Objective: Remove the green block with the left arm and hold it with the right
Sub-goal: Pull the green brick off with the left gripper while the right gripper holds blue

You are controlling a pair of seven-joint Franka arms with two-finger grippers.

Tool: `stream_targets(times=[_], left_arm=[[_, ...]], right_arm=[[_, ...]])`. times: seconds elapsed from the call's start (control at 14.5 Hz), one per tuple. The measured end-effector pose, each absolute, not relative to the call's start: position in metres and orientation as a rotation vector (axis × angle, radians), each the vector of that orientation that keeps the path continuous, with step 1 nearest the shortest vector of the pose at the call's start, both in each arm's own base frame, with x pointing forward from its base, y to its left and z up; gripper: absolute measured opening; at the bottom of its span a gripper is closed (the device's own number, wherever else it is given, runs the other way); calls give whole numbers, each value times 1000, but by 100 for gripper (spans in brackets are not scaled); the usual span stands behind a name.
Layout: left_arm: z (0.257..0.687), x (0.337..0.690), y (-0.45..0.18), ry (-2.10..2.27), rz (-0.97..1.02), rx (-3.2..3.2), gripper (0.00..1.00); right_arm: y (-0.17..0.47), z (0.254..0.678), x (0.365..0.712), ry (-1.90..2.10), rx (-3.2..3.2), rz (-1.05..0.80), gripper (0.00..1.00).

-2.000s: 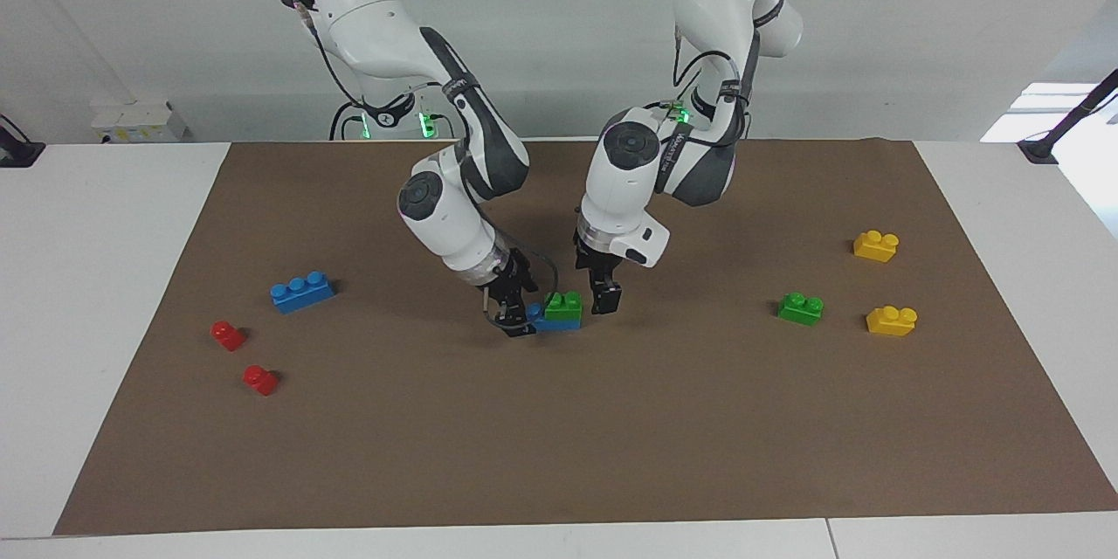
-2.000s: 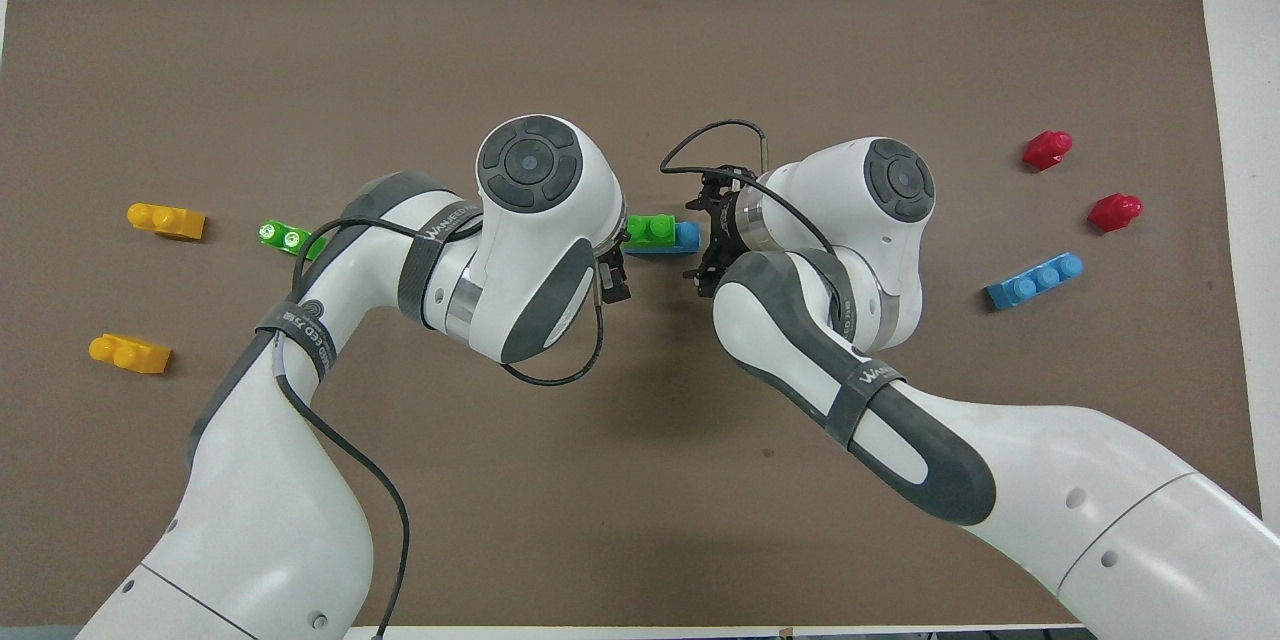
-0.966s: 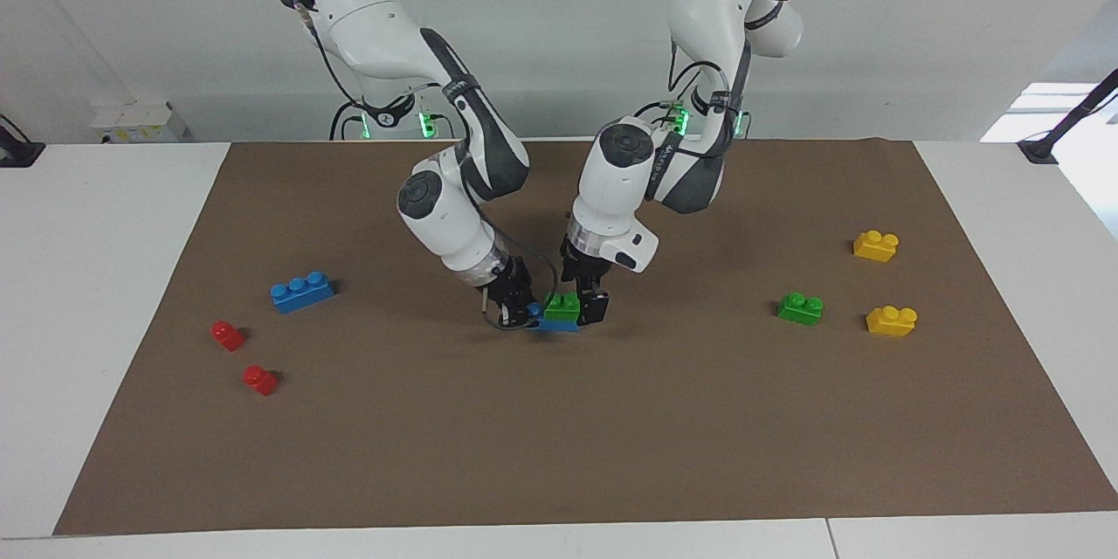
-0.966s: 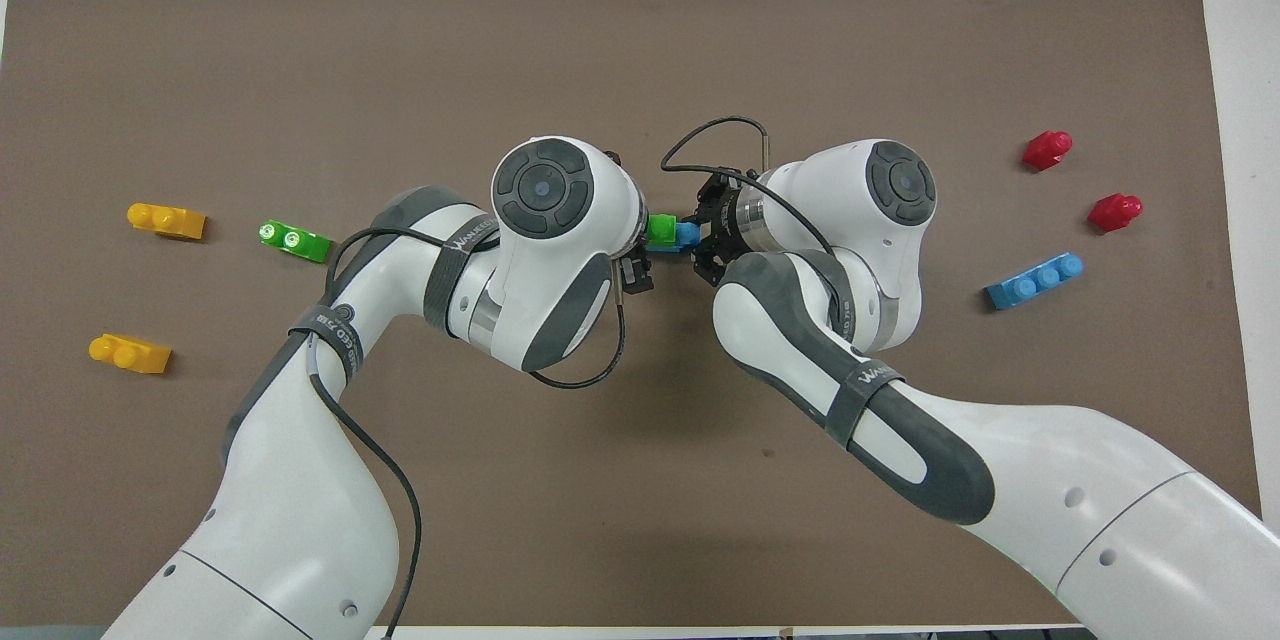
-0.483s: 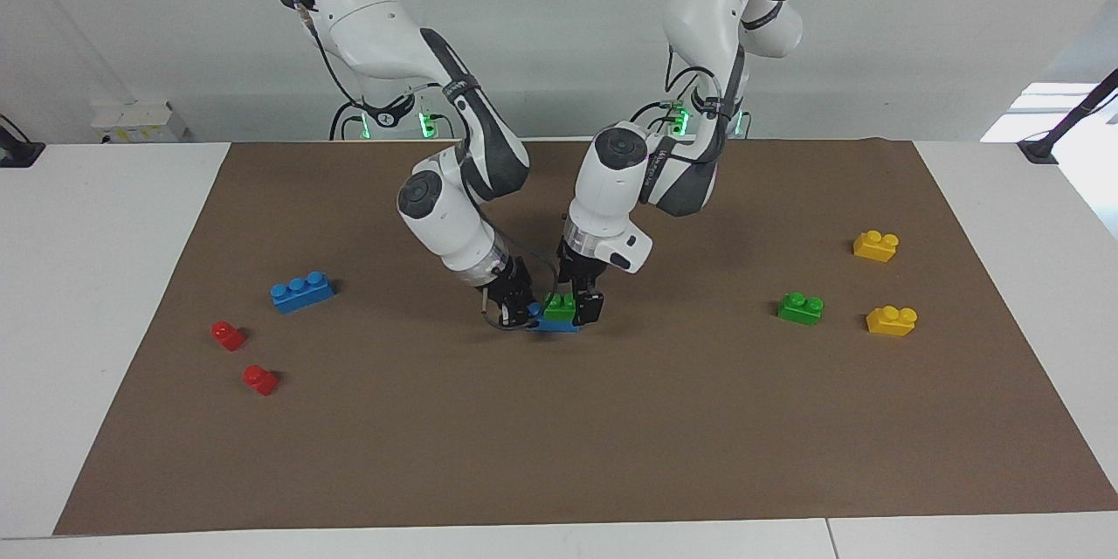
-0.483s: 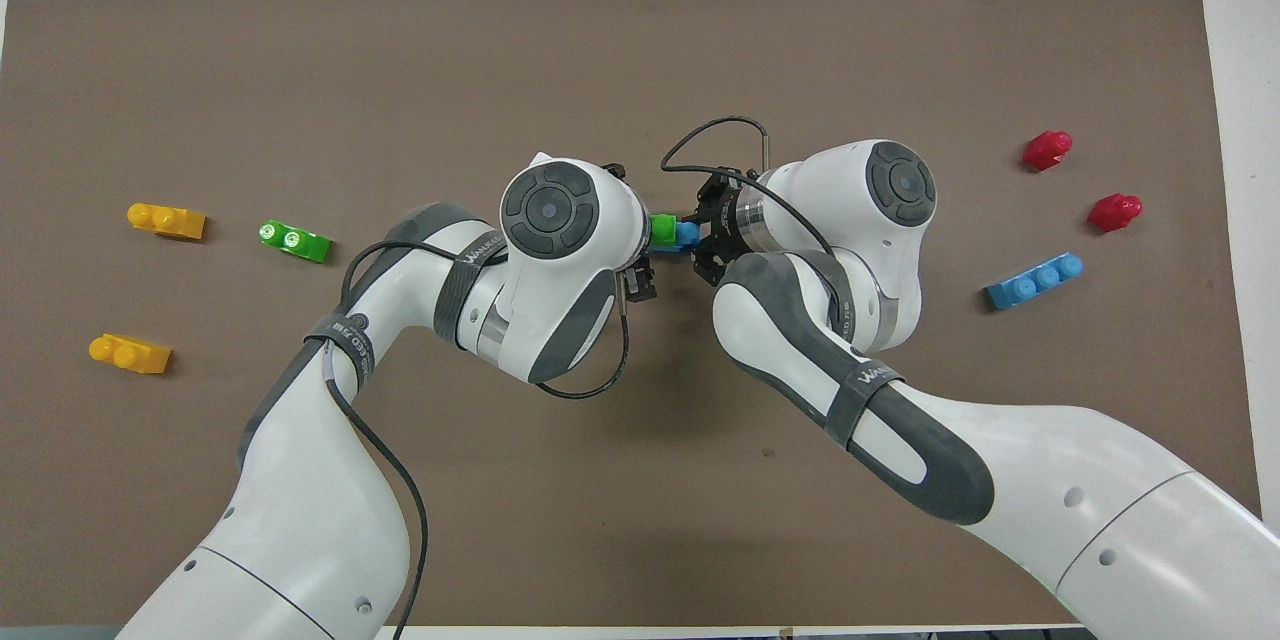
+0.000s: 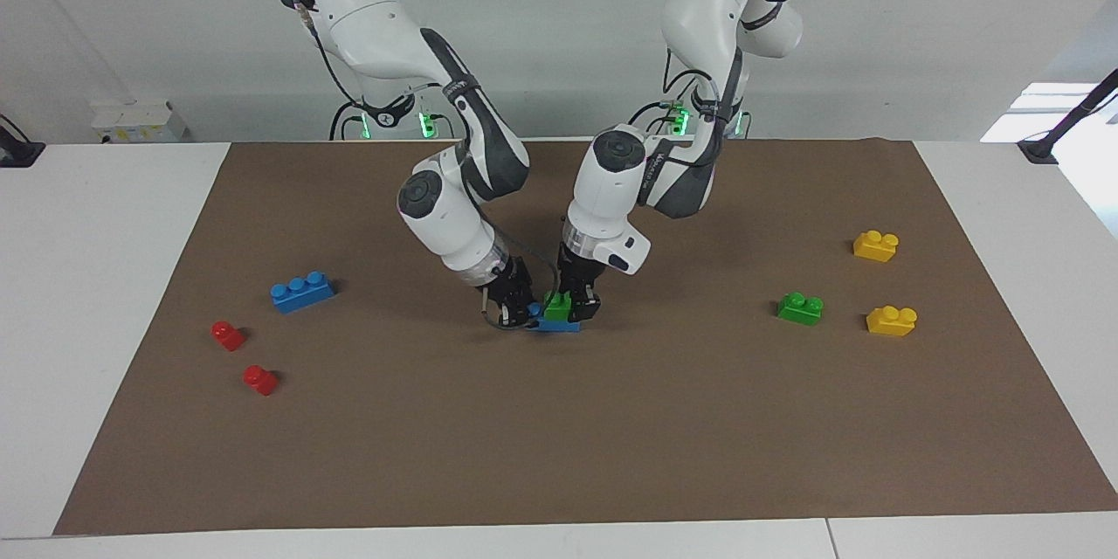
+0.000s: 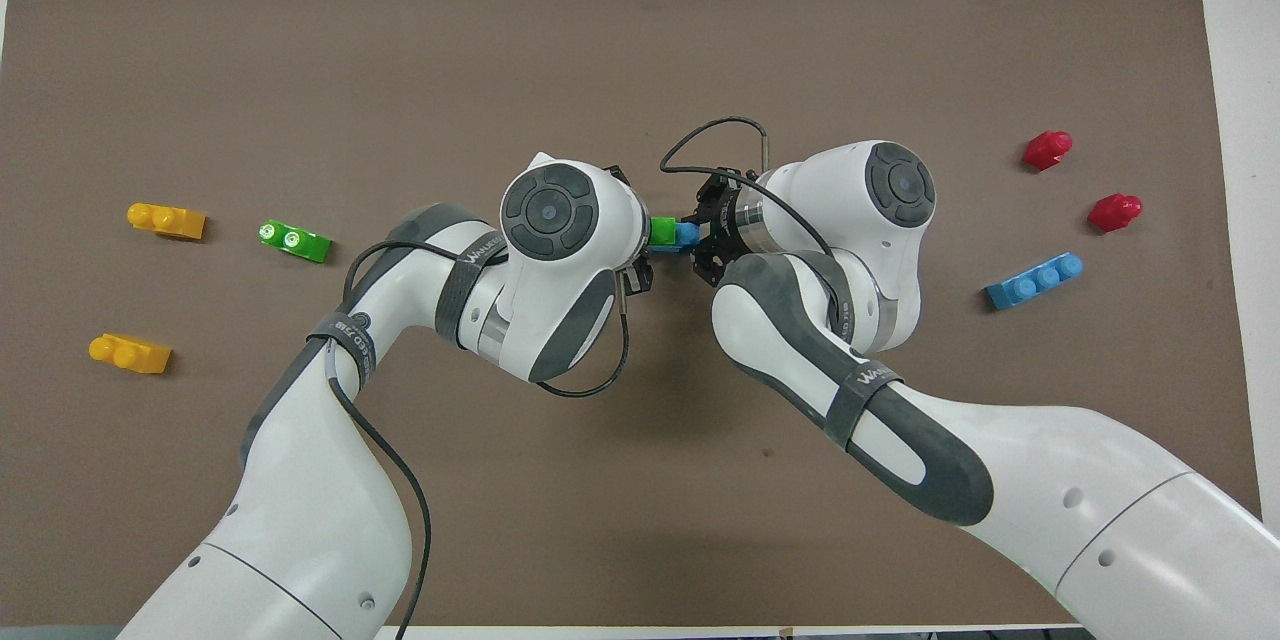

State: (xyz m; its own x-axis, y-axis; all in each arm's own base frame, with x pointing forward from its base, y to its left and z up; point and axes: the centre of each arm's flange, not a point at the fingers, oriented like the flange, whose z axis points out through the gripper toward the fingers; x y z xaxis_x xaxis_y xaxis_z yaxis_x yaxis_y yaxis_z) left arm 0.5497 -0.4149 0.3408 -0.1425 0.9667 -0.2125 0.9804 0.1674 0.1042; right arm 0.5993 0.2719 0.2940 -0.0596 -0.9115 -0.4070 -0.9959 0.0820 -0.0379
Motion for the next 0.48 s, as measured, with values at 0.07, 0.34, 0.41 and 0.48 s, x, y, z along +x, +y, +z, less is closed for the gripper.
stream_targets(times=[0.07, 0.34, 0.41, 0.48], left_arm=[[342, 549, -415, 2202, -85, 1908, 40], [349, 552, -416, 2212, -89, 1949, 38], [353, 553, -416, 2217, -92, 1957, 38], [358, 554, -417, 2222, -96, 1966, 37]], right_arm=[[272, 294, 599, 2038, -1896, 360, 34], [273, 294, 599, 2034, -1901, 361, 34], [274, 294, 598, 2033, -1901, 361, 34], [274, 294, 599, 2034, -1900, 361, 34]])
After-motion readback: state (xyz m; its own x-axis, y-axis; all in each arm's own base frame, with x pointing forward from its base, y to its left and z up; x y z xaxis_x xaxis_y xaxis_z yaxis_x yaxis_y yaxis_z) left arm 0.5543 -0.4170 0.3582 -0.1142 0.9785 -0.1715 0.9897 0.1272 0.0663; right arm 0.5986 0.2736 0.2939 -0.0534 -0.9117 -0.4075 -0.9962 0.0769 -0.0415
